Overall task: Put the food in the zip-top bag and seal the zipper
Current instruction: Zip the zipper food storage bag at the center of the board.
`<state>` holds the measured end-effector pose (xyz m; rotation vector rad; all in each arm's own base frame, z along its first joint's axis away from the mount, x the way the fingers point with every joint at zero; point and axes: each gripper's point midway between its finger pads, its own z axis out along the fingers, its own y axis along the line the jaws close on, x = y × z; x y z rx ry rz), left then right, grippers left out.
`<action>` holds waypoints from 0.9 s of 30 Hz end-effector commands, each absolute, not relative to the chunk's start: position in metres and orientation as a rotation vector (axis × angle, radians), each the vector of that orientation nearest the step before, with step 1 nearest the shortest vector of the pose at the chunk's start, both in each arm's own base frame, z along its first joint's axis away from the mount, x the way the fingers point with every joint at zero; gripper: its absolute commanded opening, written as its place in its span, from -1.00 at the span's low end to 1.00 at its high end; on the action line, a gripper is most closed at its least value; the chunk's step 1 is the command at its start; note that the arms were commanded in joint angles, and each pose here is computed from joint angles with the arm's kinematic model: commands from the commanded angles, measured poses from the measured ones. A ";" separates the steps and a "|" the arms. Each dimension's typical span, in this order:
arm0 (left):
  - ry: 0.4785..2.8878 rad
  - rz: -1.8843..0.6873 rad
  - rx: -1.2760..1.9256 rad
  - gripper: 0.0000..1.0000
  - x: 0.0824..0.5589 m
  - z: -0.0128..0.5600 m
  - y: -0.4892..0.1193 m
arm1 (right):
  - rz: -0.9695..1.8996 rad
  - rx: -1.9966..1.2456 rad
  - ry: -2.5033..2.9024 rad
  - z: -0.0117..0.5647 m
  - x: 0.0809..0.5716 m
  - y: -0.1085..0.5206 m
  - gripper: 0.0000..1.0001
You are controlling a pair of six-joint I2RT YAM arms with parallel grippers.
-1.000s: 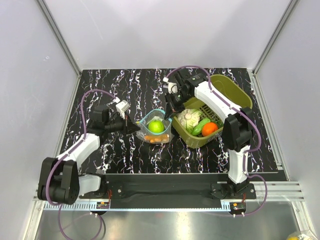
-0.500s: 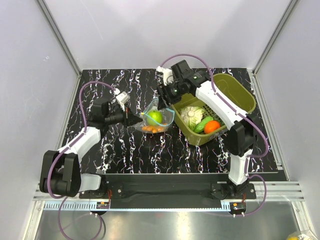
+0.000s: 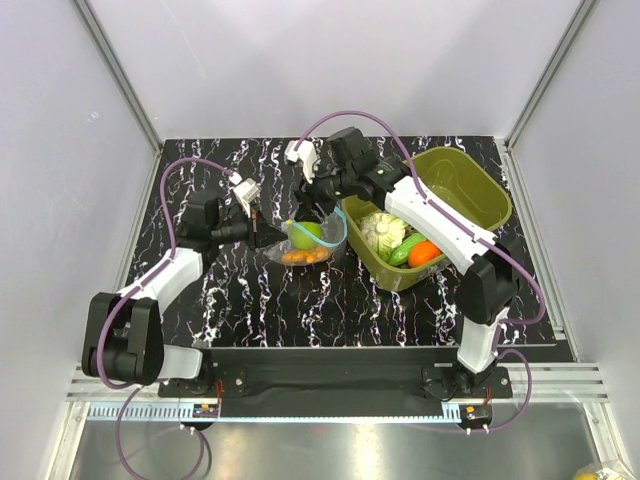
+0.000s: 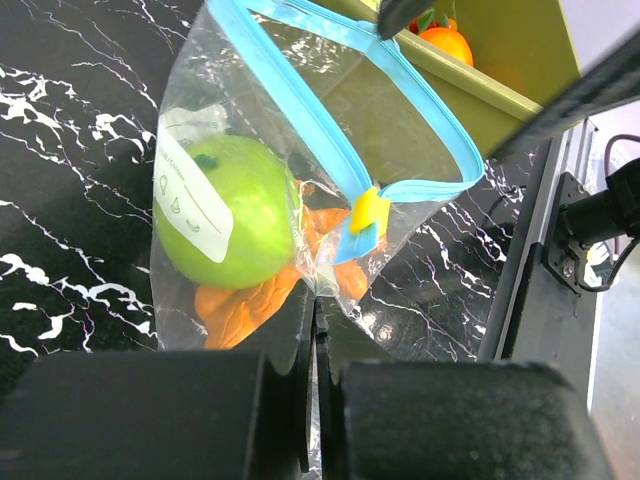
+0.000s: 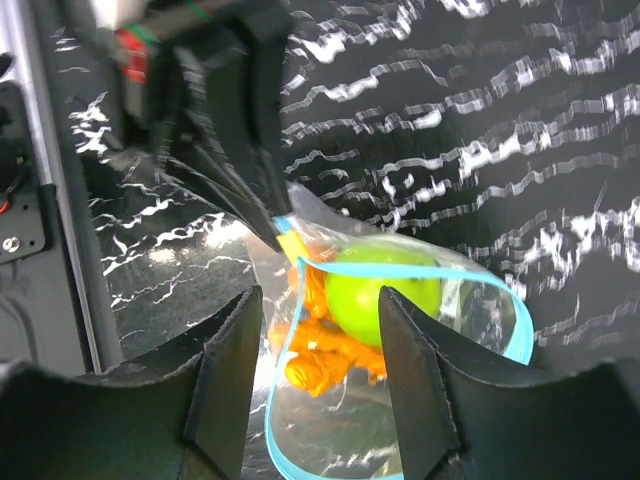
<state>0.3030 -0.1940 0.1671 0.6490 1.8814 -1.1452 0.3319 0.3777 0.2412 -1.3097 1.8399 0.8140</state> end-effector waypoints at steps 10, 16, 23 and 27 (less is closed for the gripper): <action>1.764 -1.115 0.709 -1.00 0.316 0.199 -0.198 | 0.794 -1.573 1.460 0.269 0.329 0.407 0.04; 1.762 -1.099 0.721 -1.00 0.314 0.200 -0.197 | 0.733 -1.634 1.453 0.250 0.328 0.413 -0.09; 1.758 -1.086 0.739 -1.00 0.311 0.201 -0.196 | 0.719 -1.655 1.458 0.233 0.330 0.416 -0.12; 1.751 -1.074 0.751 -1.00 0.309 0.201 -0.196 | 0.709 -1.679 1.457 0.225 0.330 0.416 -0.06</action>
